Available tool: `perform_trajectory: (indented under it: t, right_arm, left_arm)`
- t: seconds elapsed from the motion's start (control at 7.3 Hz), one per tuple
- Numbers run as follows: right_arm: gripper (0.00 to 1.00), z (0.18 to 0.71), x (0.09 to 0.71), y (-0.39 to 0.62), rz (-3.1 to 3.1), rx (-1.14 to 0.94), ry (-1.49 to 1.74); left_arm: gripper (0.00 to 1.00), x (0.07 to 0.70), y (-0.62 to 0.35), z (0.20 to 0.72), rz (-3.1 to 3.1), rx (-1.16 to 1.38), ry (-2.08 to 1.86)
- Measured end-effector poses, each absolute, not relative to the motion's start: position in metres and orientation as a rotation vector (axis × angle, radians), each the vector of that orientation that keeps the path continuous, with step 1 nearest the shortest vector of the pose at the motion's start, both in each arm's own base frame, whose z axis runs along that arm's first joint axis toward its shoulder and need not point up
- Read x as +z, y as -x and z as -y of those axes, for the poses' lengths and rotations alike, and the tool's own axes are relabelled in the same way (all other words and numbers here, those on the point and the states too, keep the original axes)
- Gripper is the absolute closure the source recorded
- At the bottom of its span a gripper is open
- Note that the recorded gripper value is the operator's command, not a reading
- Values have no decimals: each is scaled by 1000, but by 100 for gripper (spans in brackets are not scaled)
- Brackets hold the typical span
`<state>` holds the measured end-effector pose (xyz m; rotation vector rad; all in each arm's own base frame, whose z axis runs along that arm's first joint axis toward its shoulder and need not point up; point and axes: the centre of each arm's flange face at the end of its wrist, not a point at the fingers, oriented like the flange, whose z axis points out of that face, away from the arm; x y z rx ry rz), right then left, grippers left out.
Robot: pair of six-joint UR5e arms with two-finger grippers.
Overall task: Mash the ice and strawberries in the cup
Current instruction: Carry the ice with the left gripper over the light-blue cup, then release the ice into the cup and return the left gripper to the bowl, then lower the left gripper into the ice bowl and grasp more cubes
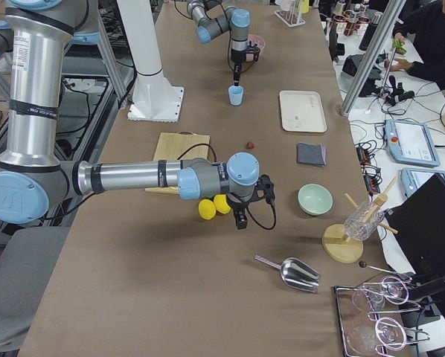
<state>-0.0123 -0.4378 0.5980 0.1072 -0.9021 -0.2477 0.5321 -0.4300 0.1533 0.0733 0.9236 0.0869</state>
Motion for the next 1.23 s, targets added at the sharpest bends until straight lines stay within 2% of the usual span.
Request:
perform_trajectory:
  t: [0.41, 0.68, 1.23]
  right_arm:
    - [0, 436, 599, 12, 902, -247, -104]
    - [0, 436, 599, 12, 900, -249, -107]
    - [0, 436, 598, 12, 900, -251, -110]
  left_arm:
    - [7, 165, -496, 446, -920, 45, -112]
    - [12, 213, -427, 460, -888, 96, -162]
    - [11, 343, -295, 485, -802, 225, -147]
